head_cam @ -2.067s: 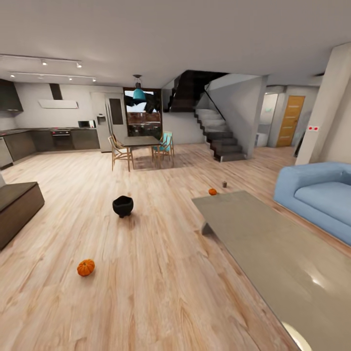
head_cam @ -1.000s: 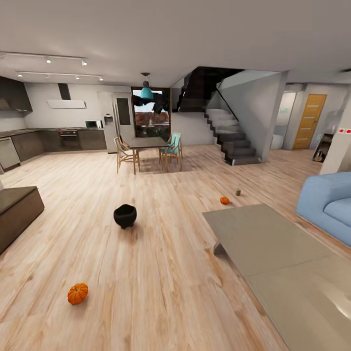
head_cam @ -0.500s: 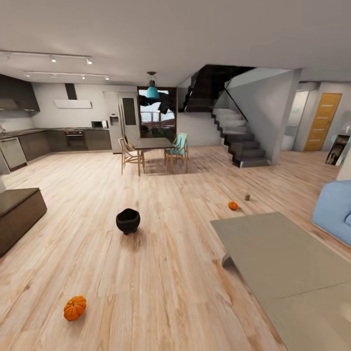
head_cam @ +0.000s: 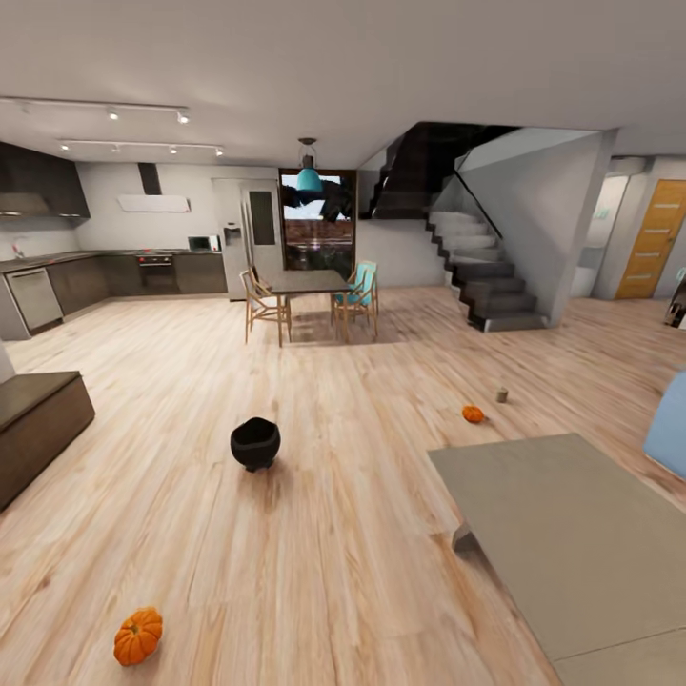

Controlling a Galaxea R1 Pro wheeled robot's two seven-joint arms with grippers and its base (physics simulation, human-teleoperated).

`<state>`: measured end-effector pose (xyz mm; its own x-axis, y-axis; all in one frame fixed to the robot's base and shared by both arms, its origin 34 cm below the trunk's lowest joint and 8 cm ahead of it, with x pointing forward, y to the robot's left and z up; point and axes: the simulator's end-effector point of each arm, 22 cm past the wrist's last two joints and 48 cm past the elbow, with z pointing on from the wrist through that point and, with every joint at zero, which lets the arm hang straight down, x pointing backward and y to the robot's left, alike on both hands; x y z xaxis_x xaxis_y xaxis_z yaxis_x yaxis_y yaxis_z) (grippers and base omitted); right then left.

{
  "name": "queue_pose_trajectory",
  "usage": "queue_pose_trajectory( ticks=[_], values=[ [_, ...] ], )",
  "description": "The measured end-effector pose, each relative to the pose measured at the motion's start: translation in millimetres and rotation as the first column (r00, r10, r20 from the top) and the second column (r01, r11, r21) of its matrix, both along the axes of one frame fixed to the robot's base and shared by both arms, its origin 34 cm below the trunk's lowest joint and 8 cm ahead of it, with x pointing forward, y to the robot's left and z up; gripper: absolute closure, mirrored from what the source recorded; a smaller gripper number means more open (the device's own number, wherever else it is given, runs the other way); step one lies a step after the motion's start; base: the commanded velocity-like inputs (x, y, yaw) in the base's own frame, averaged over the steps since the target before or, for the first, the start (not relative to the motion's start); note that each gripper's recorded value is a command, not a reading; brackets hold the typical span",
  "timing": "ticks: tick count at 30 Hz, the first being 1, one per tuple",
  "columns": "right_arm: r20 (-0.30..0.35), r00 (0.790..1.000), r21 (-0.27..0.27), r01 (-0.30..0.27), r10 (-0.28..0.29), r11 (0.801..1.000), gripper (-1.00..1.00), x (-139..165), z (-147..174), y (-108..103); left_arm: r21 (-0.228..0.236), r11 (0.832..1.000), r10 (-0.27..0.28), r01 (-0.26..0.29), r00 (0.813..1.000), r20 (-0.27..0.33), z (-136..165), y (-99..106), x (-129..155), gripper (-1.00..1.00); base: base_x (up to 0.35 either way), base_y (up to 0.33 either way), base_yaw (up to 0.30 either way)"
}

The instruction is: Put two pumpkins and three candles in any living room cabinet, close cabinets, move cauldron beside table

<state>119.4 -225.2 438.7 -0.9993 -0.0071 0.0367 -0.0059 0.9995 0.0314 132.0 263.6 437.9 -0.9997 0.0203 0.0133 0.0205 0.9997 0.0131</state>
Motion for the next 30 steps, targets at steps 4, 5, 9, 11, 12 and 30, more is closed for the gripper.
queue_pose_trajectory(
  ticks=[4,5,9,11,12,30],
  values=[
    [0.000,1.000,0.000,0.000,0.000,1.000,-1.00,0.0,0.0,0.0,0.000,1.000,0.000,0.000,1.000,0.000,0.0,0.0,0.0,-1.00,0.338,0.001,0.043],
    [0.000,1.000,0.000,0.000,0.000,1.000,-1.00,0.0,0.0,0.0,0.000,1.000,-0.001,0.001,1.000,0.000,0.0,0.0,0.0,-1.00,0.338,0.000,0.125],
    [0.000,1.000,0.002,0.000,0.000,1.000,-1.00,0.0,0.1,1.6,0.000,1.000,0.000,0.000,1.000,0.000,0.0,0.0,0.0,-1.00,0.338,0.000,0.185],
    [0.000,1.000,0.004,0.000,0.000,1.000,-1.00,0.0,0.1,2.8,0.000,1.000,0.000,0.000,1.000,0.000,0.0,0.0,0.0,-1.00,0.338,0.000,0.155],
    [0.000,1.000,0.004,0.000,0.000,1.000,-1.00,0.0,0.1,3.2,0.000,1.000,0.000,0.000,1.000,0.000,0.0,0.0,0.0,-1.00,0.338,0.000,0.110],
    [0.002,1.000,0.008,-0.001,0.001,1.000,-1.00,0.7,0.2,6.2,0.000,1.000,-0.001,0.001,1.000,0.000,0.0,0.0,0.0,-1.00,0.338,0.000,0.028]
  ],
)
